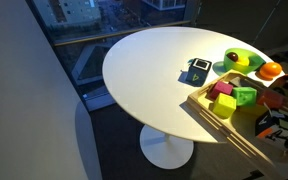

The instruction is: Pick up the orange and green toy, then place it on the tray

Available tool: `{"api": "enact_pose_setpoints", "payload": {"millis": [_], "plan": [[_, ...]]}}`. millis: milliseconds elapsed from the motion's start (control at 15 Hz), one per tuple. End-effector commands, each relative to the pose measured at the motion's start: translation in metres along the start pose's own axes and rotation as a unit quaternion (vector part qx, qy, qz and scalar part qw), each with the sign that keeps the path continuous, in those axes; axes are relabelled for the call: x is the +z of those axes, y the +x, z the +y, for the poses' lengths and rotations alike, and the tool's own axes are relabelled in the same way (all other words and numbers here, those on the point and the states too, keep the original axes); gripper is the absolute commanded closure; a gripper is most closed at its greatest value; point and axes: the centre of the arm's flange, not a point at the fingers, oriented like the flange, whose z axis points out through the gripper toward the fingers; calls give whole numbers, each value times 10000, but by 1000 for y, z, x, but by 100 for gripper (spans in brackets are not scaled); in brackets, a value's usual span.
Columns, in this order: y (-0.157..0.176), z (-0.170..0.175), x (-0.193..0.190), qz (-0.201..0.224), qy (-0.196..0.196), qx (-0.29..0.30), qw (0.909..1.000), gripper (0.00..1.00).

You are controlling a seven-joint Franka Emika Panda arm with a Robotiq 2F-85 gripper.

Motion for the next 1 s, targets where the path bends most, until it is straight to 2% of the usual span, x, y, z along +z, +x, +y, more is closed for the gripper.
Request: {"api": "enact_pose_setpoints", "payload": {"millis": [0, 67, 267, 333, 400, 667, 933], "plan": [[1, 3, 4, 57, -49, -5, 10000, 25], [2, 3, 5, 39, -55, 11, 10000, 26], [2, 3, -4, -17, -60, 118, 9999, 50], [2, 4, -10, -23, -58, 162, 9998, 55], [2, 4, -15, -40, -48, 184, 9998, 55], [-2, 1, -41, -146, -38, 256, 9996, 78], [-10, -10, -75, -108, -62, 194, 9997, 85]]}}
